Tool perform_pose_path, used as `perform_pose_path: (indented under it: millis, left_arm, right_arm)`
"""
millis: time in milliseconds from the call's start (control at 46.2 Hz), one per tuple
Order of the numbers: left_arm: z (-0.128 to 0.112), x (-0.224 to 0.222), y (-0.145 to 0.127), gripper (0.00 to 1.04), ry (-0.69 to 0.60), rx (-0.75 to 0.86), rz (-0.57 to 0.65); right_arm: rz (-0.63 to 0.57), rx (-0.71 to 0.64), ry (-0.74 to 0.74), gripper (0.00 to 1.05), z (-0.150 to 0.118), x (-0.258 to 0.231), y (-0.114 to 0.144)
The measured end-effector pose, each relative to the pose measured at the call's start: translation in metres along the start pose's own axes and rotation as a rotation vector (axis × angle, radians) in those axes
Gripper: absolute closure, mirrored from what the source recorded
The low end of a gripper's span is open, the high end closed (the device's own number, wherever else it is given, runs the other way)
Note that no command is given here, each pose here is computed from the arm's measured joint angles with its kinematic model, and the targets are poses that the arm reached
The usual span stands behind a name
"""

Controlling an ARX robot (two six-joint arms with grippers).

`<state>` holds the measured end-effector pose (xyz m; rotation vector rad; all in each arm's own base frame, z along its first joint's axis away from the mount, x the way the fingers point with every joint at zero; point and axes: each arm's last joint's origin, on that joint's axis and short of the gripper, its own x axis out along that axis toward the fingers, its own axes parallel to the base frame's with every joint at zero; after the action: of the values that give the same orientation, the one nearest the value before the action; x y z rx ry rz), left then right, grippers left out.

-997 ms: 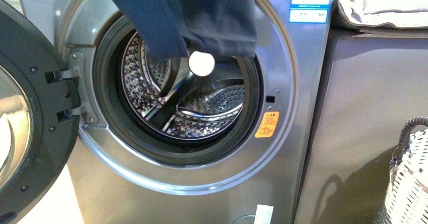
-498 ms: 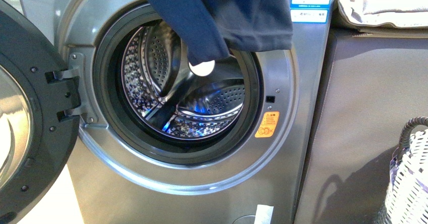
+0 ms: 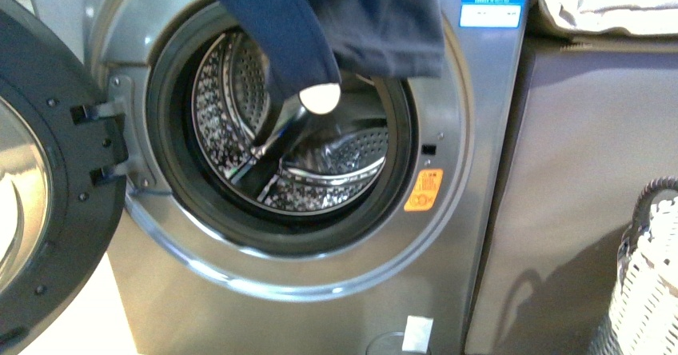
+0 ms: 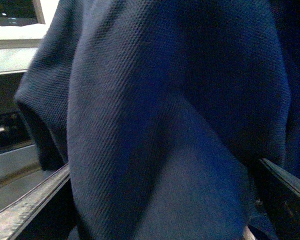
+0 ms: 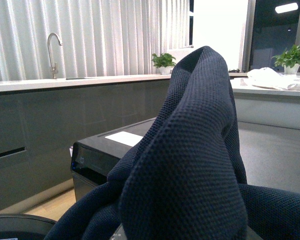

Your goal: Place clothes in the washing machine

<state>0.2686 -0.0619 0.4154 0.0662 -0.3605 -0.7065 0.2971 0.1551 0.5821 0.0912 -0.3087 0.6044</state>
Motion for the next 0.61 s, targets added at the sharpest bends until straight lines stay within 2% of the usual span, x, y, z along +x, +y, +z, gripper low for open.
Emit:
perform_pose_path:
  millis: [260,607]
  left_arm:
    - [-0.012,0.045,-0.015,0.06,-0.002,-0.019,-0.14]
    - [-0.008,0.056,-0.037,0.06,-0.191,-0.128,-0.455]
  right_arm:
    - [-0.001,0.0,0.0,0.95,0.0,0.0,0.0]
    - [-0.002,0.0,0.0,0.95,0.0,0.0,0.0]
